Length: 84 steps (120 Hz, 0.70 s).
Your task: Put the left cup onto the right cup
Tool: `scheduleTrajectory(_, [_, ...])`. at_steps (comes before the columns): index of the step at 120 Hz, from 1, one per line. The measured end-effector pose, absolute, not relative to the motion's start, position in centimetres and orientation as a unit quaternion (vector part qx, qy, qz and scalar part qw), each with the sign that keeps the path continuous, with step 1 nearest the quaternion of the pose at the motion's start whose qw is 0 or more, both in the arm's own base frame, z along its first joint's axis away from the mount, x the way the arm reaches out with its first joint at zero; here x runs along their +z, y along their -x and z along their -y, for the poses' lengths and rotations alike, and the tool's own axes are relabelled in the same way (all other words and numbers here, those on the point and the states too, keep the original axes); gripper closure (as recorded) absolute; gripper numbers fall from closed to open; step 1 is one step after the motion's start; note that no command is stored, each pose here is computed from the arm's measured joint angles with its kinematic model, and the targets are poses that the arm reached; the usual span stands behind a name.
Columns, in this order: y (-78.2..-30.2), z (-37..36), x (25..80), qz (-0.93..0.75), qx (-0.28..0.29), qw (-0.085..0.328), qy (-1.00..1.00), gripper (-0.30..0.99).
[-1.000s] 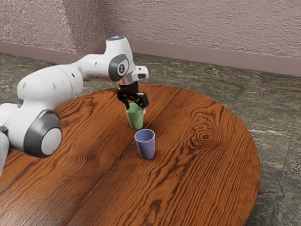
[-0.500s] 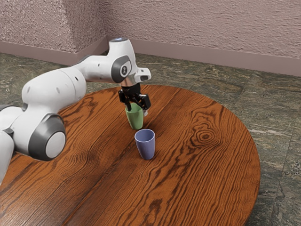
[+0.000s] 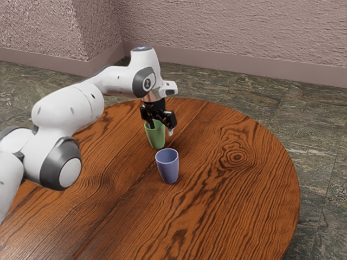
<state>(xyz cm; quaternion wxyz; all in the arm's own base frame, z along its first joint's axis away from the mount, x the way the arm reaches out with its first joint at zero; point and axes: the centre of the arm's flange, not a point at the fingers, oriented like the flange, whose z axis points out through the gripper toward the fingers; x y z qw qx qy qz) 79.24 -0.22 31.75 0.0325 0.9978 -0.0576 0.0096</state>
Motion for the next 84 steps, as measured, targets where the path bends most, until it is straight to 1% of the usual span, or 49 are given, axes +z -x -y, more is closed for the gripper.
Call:
scheduleTrajectory(8, [-79.21,0.22,31.51,0.057,0.007,0.033,-0.998,0.04])
scheduleTrajectory(20, [-79.18,0.22,31.07,0.055,0.003,0.033,-0.998,0.14])
scheduleTrajectory(40, [-79.16,0.17,30.98,0.052,0.002,0.032,-0.998,0.35])
scheduleTrajectory(53, [-79.15,0.09,30.98,0.051,0.001,0.031,-0.998,0.52])
scheduleTrajectory(64, [-79.08,0.05,30.98,0.048,-0.002,0.031,-0.998,0.63])
scheduleTrajectory(84, [-78.94,-0.05,30.99,0.043,-0.008,0.03,-0.999,0.74])
